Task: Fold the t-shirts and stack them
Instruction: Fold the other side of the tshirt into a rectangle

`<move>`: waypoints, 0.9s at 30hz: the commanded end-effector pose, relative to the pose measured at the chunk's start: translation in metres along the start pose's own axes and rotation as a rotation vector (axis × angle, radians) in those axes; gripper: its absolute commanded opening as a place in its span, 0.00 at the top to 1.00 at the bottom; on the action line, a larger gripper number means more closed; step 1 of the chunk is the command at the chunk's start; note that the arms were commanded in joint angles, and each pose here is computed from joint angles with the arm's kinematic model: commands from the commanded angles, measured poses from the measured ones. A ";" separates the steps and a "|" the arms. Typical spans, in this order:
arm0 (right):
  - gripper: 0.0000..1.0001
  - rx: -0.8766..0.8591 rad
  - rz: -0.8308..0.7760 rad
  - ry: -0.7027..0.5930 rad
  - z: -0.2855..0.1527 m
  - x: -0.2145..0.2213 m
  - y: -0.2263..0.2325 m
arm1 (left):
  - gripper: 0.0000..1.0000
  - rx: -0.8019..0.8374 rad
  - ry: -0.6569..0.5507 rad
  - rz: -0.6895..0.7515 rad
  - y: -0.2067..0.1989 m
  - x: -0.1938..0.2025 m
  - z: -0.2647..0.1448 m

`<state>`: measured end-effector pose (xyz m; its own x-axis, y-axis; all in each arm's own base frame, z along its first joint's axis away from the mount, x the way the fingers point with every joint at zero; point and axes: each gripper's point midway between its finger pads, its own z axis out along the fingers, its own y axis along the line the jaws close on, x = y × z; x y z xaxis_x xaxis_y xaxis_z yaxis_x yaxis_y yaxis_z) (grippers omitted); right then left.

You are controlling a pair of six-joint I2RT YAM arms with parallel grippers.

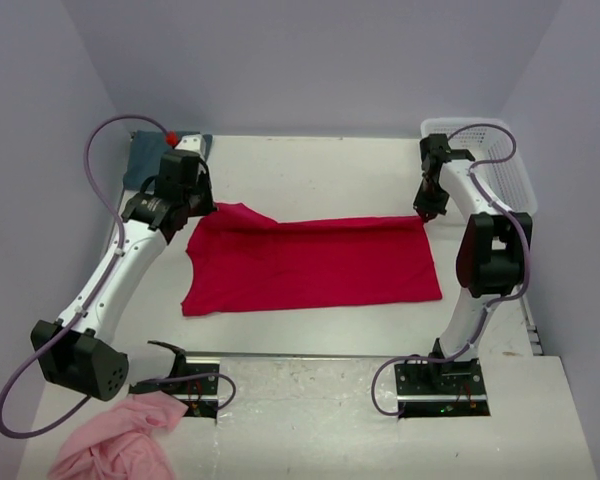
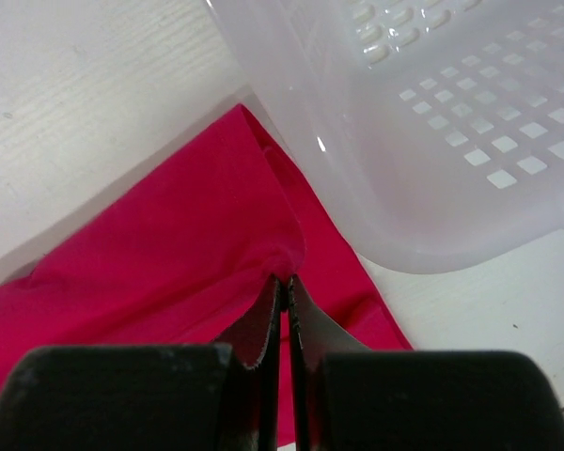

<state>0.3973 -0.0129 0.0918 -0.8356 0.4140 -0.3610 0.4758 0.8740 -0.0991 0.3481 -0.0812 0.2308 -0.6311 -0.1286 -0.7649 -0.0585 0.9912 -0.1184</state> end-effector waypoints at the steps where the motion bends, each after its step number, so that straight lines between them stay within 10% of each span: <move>1: 1.00 0.012 0.040 -0.057 -0.017 -0.004 -0.013 | 1.00 -0.007 -0.037 -0.022 0.004 0.000 -0.016; 27: 1.00 0.013 0.051 0.017 -0.004 0.056 -0.031 | 1.00 -0.023 0.060 -0.023 0.013 0.061 -0.045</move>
<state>0.3291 -0.0135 0.0632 -0.8515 0.4390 -0.2869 0.4890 0.8622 -0.1319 0.2807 -0.0761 0.2100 -0.6842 -0.1330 -0.7171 -0.0696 0.9906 -0.1174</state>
